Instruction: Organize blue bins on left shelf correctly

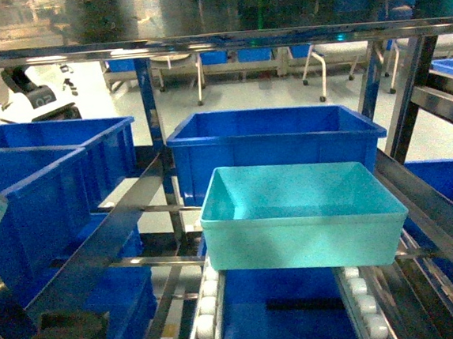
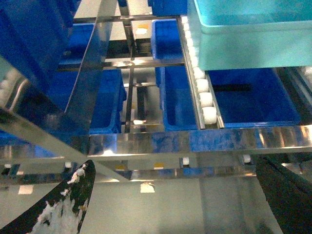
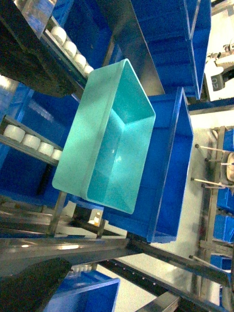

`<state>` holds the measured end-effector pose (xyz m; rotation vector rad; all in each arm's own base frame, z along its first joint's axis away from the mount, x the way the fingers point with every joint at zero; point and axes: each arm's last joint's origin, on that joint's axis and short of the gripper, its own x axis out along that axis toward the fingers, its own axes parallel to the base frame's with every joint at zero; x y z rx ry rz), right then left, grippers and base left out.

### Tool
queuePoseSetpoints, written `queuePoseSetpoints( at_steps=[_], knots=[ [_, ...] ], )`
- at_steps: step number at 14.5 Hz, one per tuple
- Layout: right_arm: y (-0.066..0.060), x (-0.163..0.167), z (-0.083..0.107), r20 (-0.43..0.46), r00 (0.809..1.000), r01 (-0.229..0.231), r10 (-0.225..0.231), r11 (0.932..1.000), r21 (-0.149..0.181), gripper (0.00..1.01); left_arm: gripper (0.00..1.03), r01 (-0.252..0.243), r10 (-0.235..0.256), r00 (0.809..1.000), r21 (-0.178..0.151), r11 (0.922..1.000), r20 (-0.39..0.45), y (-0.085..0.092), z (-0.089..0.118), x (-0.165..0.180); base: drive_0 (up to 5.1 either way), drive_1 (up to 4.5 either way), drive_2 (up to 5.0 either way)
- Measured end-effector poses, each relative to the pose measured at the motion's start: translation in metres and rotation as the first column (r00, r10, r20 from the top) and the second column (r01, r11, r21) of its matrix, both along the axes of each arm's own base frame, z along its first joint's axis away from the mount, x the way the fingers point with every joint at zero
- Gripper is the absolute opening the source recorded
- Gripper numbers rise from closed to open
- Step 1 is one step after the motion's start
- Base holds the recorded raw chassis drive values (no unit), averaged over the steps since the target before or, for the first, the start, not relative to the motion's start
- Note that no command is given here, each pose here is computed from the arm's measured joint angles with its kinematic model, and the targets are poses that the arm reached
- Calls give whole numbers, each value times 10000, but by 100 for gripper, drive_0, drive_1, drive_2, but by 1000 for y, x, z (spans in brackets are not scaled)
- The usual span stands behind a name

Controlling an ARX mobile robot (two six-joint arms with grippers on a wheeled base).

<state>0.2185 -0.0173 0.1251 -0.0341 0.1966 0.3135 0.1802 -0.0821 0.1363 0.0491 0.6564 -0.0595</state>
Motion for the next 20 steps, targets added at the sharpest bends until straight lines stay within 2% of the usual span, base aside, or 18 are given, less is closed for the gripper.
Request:
queuePoseSetpoints(
  at_steps=[2,3,4,5,6,7,8,9,10,11,12,13,14,15,17,19,20],
  knots=[
    [-9,-22,16,75,9994,328,-329,9994,62,98,98,-685,685,9976,-10,9976,79,11,10,-22,0,0,0],
    [-11,-27,28,754,9961,468,-455,9988,-163,98,98,-1030,1031,9944,-37,9947,251,14,16,-30,0,0,0],
    [-12,-25,32,746,9961,488,-471,9986,-209,98,98,-1149,1154,9926,-170,9932,385,14,18,-32,0,0,0],
    [-13,-24,30,607,9959,697,-677,9970,-324,98,98,-1197,1202,9922,-169,9927,316,14,17,-32,0,0,0],
    [-13,-24,30,647,9955,716,-690,9967,-389,98,98,-1204,1208,9923,-158,9926,288,14,16,-31,0,0,0],
    [-11,-25,32,1210,9855,1239,-1186,9916,-374,94,95,-1182,1225,9857,-435,9920,1154,12,13,-28,0,0,0],
    [-6,-30,37,1888,9544,2358,-2314,9718,-7,79,81,-881,1032,9548,-660,9939,2788,21,-6,-32,0,0,0],
    [-4,-39,38,1885,9374,2935,-2929,9556,253,66,68,-661,767,9262,-413,9970,3693,33,-6,-39,0,0,0],
    [0,-46,37,1771,9369,2997,-3013,9533,364,51,54,-446,1125,7900,-1265,9910,6027,41,32,-40,0,0,0],
    [3,-53,36,1699,9376,3008,-3034,9528,416,37,39,-403,1070,7615,-1179,9922,6393,49,39,-45,0,0,0],
    [5,-58,37,1774,9382,2943,-2973,9547,437,26,28,-494,873,8050,-803,9955,5869,53,28,-48,0,0,0],
    [7,-62,38,1805,9342,3047,-3078,9514,452,13,15,-448,817,8029,-769,9960,5905,58,30,-50,0,0,0],
    [15,-67,38,1770,9341,3074,-3102,9506,437,1,2,-414,844,7865,-841,9956,6119,61,33,-53,0,0,0],
    [19,-71,37,1770,9417,2826,-2861,9582,450,2,2,-399,844,7779,-852,9956,6227,64,35,-56,0,0,0],
    [17,-78,40,1868,9339,3011,-3048,9523,487,2,2,-446,848,7868,-808,9957,6113,69,34,-59,0,0,0],
    [17,-84,43,1939,9326,3004,-3045,9525,510,2,2,-250,691,7805,-795,9965,6213,78,36,-64,0,0,0],
    [17,-87,44,2010,9310,3003,-3048,9523,533,2,2,-667,1026,7769,-808,9945,6212,84,35,-65,0,0,0]
  ],
)
